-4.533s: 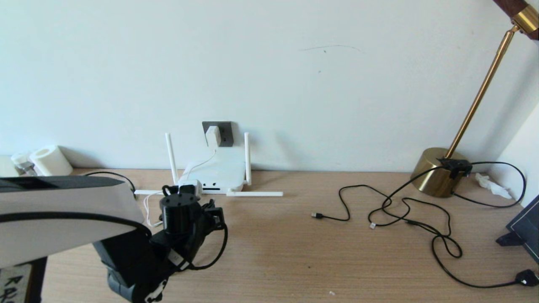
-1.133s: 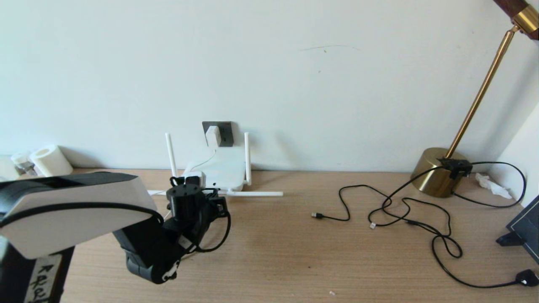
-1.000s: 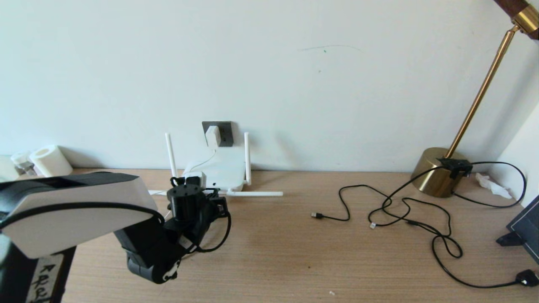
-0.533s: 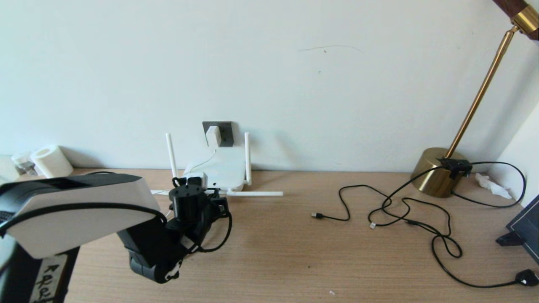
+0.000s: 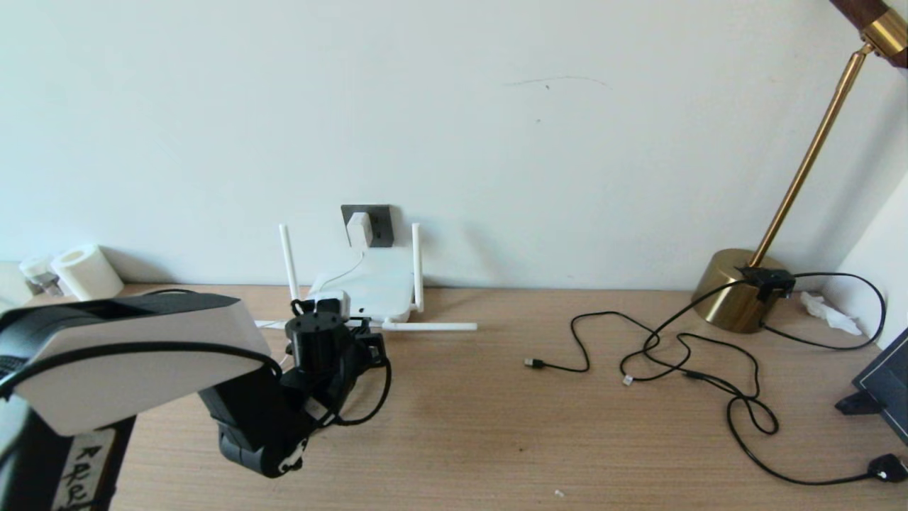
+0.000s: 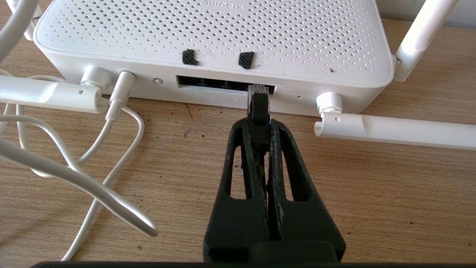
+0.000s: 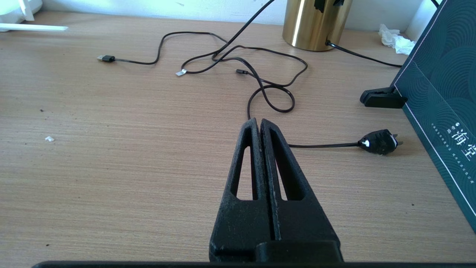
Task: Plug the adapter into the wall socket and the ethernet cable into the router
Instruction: Plug cable into router interface
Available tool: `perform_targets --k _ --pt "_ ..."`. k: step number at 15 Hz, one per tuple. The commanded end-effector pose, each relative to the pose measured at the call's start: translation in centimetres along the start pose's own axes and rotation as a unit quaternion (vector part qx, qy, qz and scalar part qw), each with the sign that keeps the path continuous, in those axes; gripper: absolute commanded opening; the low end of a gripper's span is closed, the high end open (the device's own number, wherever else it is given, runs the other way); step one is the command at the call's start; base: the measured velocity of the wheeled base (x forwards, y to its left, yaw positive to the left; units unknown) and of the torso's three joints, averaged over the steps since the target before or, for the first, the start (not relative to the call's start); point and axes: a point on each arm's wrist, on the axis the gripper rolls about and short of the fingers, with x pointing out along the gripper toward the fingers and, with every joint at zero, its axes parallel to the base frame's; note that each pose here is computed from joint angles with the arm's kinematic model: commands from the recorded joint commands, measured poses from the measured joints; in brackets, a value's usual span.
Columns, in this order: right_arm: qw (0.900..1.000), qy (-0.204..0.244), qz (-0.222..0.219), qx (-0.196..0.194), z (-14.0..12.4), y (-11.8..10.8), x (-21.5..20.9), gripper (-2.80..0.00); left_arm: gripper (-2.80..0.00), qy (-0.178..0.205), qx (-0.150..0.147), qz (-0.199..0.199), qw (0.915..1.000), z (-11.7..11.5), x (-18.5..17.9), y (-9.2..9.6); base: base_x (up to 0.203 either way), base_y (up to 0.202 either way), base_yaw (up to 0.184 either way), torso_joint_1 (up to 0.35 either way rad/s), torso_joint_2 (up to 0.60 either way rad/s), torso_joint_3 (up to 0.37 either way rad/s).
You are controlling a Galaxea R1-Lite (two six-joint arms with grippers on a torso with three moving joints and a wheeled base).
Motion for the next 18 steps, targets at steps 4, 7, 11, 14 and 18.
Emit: perform_targets --k 4,7,11,14,18 --pt "1.0 0.001 0.0 0.0 0.0 0.0 0.01 -2.8 -2.8 -0.003 -0.002 0.001 1.0 0.05 0.0 0.0 0.0 0.0 0.0 0.0 0.0 0.0" --pt "1.0 0.0 0.0 0.0 -0.01 0.0 0.0 -2.8 -2.8 -0.005 -0.002 0.001 1.0 0.16 -0.03 0.0 0.0 0.0 0.0 0.0 0.0 0.0" --pt "1.0 0.0 0.0 0.0 0.0 0.0 0.0 -2.8 -2.8 -0.005 -0.002 0.0 1.0 0.25 -0.08 0.01 0.0 0.0 0.0 0.0 0.0 0.0" --pt "1.0 0.0 0.0 0.0 0.0 0.0 0.0 -2.8 -2.8 -0.005 -0.002 0.0 1.0 0.25 -0.08 0.01 0.0 0.0 0.0 0.0 0.0 0.0" --pt "1.0 0.0 0.0 0.0 0.0 0.0 0.0 -2.8 -2.8 -0.005 -0.002 0.0 1.0 0.23 -0.1 0.02 0.0 0.0 0.0 0.0 0.0 0.0"
